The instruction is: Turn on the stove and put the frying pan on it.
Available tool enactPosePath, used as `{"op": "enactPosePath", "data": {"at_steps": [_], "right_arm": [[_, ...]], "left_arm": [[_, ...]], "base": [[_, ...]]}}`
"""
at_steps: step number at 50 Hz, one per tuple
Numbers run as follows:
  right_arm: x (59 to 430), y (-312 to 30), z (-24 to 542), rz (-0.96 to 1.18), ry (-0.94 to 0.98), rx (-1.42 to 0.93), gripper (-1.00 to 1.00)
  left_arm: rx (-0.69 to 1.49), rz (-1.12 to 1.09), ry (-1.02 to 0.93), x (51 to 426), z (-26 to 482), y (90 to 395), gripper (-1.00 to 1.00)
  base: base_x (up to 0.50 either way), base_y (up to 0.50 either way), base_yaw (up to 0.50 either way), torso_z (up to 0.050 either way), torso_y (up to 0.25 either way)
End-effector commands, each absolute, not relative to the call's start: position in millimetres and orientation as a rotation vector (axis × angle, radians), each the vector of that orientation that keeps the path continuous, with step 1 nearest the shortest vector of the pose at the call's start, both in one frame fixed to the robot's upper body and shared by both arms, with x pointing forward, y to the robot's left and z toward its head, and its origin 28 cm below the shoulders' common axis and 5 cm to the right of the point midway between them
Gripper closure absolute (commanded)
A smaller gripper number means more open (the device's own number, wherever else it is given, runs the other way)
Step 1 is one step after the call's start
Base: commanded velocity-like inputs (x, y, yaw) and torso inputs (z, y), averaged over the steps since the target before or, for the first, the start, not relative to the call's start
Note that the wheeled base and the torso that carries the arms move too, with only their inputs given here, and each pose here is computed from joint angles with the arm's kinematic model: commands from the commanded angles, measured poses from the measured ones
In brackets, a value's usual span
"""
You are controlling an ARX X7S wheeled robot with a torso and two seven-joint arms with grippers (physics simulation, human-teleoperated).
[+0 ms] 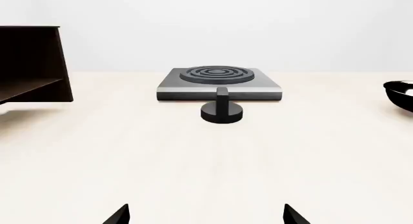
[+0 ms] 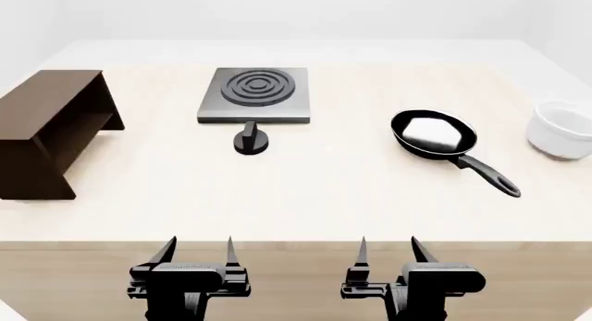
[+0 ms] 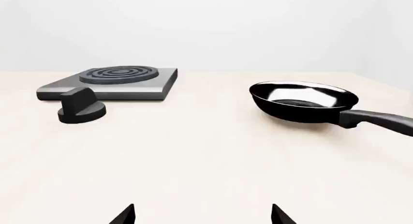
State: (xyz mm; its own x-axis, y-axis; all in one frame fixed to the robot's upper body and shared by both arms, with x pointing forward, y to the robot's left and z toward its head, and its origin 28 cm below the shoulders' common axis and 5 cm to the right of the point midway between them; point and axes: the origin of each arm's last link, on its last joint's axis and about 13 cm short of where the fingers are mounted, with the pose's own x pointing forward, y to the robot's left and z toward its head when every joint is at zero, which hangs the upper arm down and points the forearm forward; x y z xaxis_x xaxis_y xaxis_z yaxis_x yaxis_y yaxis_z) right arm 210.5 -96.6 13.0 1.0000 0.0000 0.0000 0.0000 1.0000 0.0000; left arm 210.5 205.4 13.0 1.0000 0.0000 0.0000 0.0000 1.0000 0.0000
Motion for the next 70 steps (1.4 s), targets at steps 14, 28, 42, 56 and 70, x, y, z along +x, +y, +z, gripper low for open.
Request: {"op": "enactPosePath", "data": {"at_steps": [14, 28, 42, 56, 70], "right_arm": [[211, -93, 9, 0.032, 0.016, -0.027, -1.00], [215, -101, 46, -0.003, 0.006, -0.038, -1.00], [212, -108, 100, 0.009, -0.064, -0.009, -1.00], [211, -111, 103, 0.004, -0.113, 0.022, -1.00], [211, -111, 102, 0.004, -0.123, 0.015, -1.00]], "left_arm": [[0.022, 0.028, 0.031, 212, 14, 207, -1.00], [0.054, 0.070, -0.037, 221, 55, 219, -1.00], [0.105, 0.101, -0.112, 220, 90, 228, -1.00], [0.046, 0.080, -0.125, 217, 91, 227, -1.00], [0.038, 0.071, -0.112, 217, 88, 228, -1.00]], "base": [[0.00, 0.00, 0.00, 0.000, 0.000], [0.00, 0.00, 0.00, 0.000, 0.000], [0.00, 0.00, 0.00, 0.000, 0.000], [0.42, 0.00, 0.00, 0.000, 0.000], [0.50, 0.00, 0.00, 0.000, 0.000]]}}
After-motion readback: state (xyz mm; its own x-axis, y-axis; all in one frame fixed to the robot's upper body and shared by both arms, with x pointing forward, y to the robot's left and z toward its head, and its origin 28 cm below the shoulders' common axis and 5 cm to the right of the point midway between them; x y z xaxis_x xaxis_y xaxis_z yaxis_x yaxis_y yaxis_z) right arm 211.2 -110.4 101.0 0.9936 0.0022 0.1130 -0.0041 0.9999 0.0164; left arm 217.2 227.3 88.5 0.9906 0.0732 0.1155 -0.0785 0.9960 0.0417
